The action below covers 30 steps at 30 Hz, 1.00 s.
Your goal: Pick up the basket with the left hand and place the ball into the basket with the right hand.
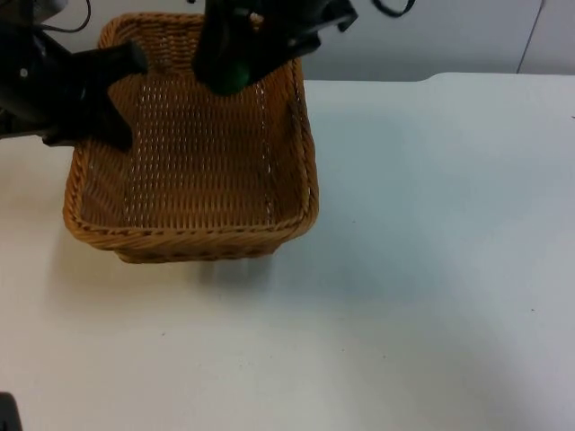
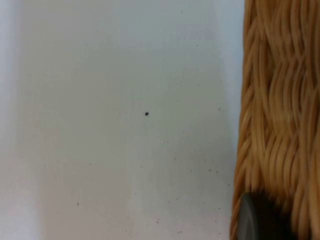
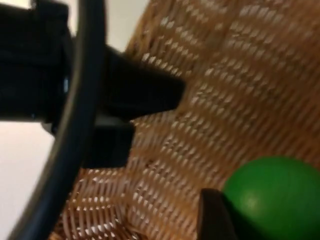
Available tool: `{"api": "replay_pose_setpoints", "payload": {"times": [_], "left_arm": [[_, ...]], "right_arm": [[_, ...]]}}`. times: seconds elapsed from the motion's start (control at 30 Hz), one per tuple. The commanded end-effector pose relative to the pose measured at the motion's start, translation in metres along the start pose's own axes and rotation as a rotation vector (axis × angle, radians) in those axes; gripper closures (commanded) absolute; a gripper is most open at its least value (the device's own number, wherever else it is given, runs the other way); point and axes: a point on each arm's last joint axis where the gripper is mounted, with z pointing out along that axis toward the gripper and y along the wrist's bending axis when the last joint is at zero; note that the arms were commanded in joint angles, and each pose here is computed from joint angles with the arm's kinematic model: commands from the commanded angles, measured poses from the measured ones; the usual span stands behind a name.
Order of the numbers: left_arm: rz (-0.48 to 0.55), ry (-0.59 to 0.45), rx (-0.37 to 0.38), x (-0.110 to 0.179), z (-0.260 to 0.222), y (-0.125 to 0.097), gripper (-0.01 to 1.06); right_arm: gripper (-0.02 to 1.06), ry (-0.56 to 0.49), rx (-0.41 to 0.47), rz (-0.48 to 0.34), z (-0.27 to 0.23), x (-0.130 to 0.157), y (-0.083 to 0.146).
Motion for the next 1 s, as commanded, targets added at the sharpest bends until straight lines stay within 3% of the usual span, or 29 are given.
{"api": "replay_pose_setpoints", "payload": {"times": [0.0, 0.43, 0.5, 0.6, 0.7, 0.93, 0.97], "left_arm": [[-0.011, -0.032, 0.01, -0.005, -0.005, -0.004, 1.05], [-0.012, -0.044, 0.003, -0.006, -0.005, -0.003, 1.05], [-0.012, -0.044, 0.003, -0.006, -0.005, -0.003, 1.05], [-0.012, -0.038, 0.007, -0.006, -0.005, -0.003, 1.05], [-0.011, -0.028, 0.012, -0.005, -0.005, -0.004, 1.05], [-0.011, -0.028, 0.012, -0.005, -0.005, -0.004, 1.05], [-0.011, -0.028, 0.012, -0.005, -0.005, -0.004, 1.05]], "right_arm": [[0.91, -0.025, -0.035, -0.016, 0.006, -0.002, 0.003], [0.9, -0.042, -0.032, -0.024, 0.032, 0.0, -0.007], [0.87, -0.061, -0.026, -0.024, 0.032, -0.001, -0.008], [0.7, -0.128, -0.001, -0.024, 0.031, -0.007, -0.01], [0.62, -0.158, 0.01, -0.024, 0.031, -0.01, -0.011], [0.61, -0.16, 0.033, -0.04, 0.031, -0.01, -0.013], [0.55, -0.167, 0.037, -0.041, 0.031, -0.011, -0.013]]}}
